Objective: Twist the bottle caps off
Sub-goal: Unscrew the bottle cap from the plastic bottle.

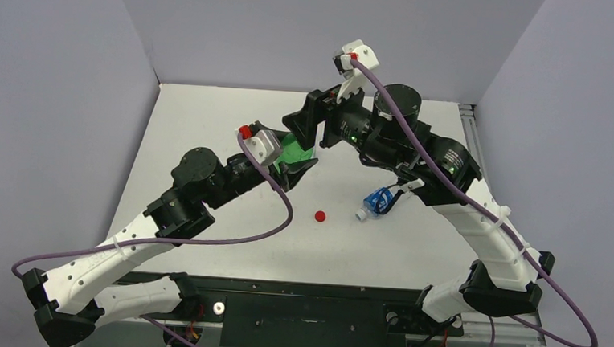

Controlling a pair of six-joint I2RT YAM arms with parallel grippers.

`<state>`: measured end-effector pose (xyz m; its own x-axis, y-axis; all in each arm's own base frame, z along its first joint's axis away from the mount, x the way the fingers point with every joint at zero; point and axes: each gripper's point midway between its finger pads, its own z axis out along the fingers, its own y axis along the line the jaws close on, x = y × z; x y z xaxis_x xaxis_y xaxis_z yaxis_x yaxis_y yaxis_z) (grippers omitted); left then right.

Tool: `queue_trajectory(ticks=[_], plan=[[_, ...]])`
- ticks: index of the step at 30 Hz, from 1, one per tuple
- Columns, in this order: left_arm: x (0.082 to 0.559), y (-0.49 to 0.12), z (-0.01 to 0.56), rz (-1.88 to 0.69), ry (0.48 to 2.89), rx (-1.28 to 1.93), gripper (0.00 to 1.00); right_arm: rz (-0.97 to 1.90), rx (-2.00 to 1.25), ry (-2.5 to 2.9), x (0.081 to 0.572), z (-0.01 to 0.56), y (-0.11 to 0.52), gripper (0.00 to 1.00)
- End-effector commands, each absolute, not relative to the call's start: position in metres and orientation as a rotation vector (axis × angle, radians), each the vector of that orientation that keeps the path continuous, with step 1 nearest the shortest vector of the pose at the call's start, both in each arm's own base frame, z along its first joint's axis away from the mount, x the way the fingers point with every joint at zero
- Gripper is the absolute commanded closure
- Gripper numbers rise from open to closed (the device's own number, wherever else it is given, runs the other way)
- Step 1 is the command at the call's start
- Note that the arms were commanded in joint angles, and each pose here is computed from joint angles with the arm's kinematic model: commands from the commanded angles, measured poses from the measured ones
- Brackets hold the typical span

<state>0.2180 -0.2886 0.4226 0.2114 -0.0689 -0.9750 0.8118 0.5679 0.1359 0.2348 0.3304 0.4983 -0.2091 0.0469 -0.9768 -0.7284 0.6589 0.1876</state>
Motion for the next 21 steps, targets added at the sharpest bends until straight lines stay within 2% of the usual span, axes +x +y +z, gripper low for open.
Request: queue_trajectory(ticks=[1, 3, 5, 6, 7, 8, 12, 17, 21], plan=[[0.220, -0.282, 0.444, -0.682, 1.153, 0.711, 1.00, 0.853, -0.560, 1.597, 0.224, 0.512, 0.330, 0.39], [0.219, -0.282, 0.445, -0.686, 1.152, 0.708, 1.00, 0.852, -0.559, 1.594, 0.223, 0.513, 0.329, 0.44], [0.219, -0.282, 0.445, -0.688, 1.151, 0.706, 1.00, 0.851, -0.555, 1.592, 0.224, 0.513, 0.329, 0.57], [0.219, -0.282, 0.446, -0.690, 1.150, 0.705, 1.00, 0.850, -0.551, 1.588, 0.223, 0.515, 0.327, 0.67], [0.219, -0.282, 0.446, -0.692, 1.151, 0.703, 1.00, 0.846, -0.546, 1.586, 0.224, 0.515, 0.326, 0.72], [0.219, -0.281, 0.447, -0.694, 1.149, 0.700, 1.00, 0.845, -0.543, 1.582, 0.224, 0.516, 0.324, 0.82], [0.212, -0.284, 0.449, -0.732, 1.139, 0.710, 1.00, 0.850, -0.544, 1.545, 0.221, 0.524, 0.318, 0.98], [0.183, -0.295, 0.458, -0.938, 1.099, 0.749, 1.00, 1.012, -0.809, 1.380, 0.178, 0.534, 0.326, 1.00], [0.118, -0.312, 0.468, -1.270, 0.986, 0.956, 1.00, 1.237, -1.061, 1.108, 0.121, 0.549, 0.322, 1.00]])
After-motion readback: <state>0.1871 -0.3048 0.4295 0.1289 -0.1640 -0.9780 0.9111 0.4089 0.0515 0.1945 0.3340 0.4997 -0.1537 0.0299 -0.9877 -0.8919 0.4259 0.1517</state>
